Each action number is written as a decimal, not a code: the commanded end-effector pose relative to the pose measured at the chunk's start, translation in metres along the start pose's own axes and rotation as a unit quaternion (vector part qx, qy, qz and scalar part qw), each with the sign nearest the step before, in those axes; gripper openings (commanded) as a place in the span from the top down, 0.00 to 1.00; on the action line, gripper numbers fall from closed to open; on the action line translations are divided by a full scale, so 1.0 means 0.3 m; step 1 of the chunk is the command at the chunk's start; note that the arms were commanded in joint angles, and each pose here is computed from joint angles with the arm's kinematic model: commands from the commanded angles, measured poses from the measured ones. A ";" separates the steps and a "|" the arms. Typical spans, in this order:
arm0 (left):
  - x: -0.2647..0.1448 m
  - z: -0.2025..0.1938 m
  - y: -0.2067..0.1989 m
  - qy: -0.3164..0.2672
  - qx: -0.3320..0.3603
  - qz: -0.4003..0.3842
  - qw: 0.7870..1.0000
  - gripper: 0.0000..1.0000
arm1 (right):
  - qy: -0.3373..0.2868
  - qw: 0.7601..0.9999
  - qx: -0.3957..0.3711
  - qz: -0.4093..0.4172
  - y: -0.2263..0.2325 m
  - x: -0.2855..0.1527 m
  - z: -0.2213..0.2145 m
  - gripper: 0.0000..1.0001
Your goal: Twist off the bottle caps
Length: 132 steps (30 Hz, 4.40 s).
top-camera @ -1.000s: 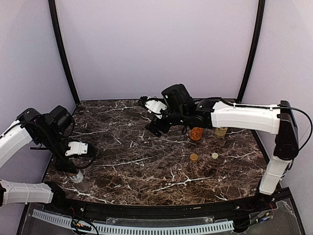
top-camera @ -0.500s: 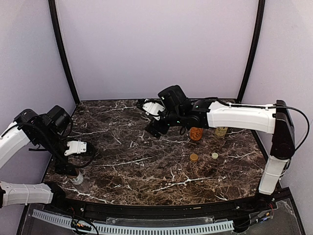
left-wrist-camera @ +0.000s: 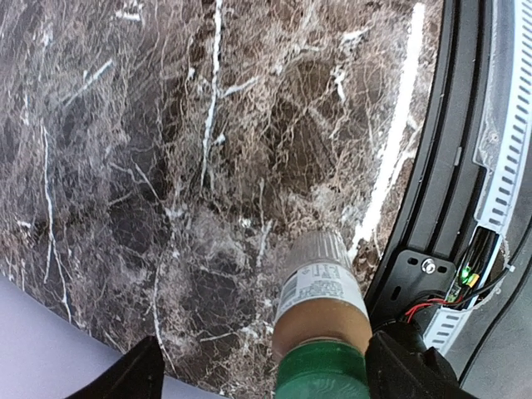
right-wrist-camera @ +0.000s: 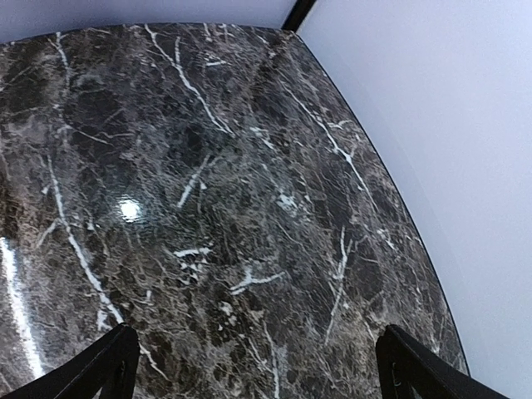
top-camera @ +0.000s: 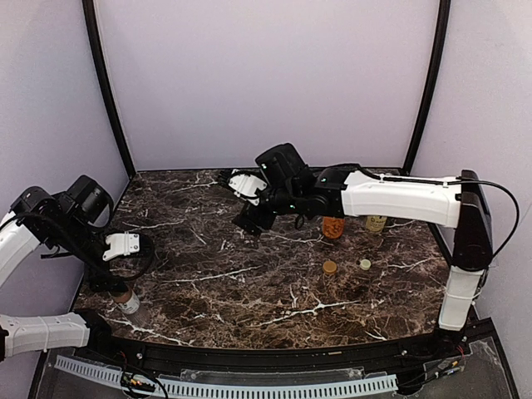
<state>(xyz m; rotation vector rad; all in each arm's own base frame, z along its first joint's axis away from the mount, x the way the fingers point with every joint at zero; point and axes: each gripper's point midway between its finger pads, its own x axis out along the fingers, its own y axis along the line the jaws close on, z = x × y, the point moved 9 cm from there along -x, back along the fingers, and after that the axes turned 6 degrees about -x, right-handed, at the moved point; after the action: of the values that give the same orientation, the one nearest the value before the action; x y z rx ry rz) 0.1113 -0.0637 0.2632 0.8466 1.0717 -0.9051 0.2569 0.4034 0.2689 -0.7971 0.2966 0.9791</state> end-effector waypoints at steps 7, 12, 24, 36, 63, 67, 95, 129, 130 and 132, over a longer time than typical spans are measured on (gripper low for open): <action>-0.171 -0.001 -0.076 -0.055 -0.016 -0.087 0.995 0.11 | -0.215 0.958 -0.012 0.187 0.266 -0.004 0.252 0.01; -0.254 0.072 0.116 -0.165 -0.168 0.141 0.962 0.09 | -0.294 0.923 0.025 0.247 0.396 0.049 0.359 0.02; -0.406 -0.043 0.268 -0.279 -0.469 0.356 0.758 0.10 | -0.315 0.897 0.065 0.302 0.682 0.209 0.463 0.01; -0.402 -0.072 0.206 -0.317 -0.472 0.332 0.753 0.11 | -0.315 0.886 0.139 0.309 0.769 0.298 0.499 0.01; -0.405 -0.054 0.200 -0.335 -0.451 0.311 0.767 0.11 | -0.337 0.892 0.136 0.268 0.859 0.356 0.504 0.36; -0.409 -0.053 0.200 -0.337 -0.450 0.312 0.766 0.11 | -0.332 0.895 0.141 0.263 0.857 0.364 0.499 0.45; -0.312 0.031 0.121 -0.357 -0.295 0.121 0.878 0.16 | -0.377 0.879 0.284 0.068 0.092 -0.039 0.339 1.00; -0.120 0.692 0.184 -0.390 -0.081 0.005 0.917 0.19 | -0.467 0.765 0.435 0.084 -0.115 -0.379 0.189 1.00; -0.117 0.690 0.186 -0.389 -0.083 0.010 0.917 0.20 | -0.469 0.763 0.435 0.089 -0.114 -0.376 0.195 1.00; -0.114 0.688 0.189 -0.388 -0.087 0.017 0.918 0.24 | -0.473 0.762 0.432 0.097 -0.108 -0.376 0.206 1.00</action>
<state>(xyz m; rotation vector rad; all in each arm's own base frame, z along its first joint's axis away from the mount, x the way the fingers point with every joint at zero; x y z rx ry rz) 0.2266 -0.2219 0.3500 0.3287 0.4625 -1.0220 0.2240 0.3589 0.3761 0.5661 -0.0517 1.0727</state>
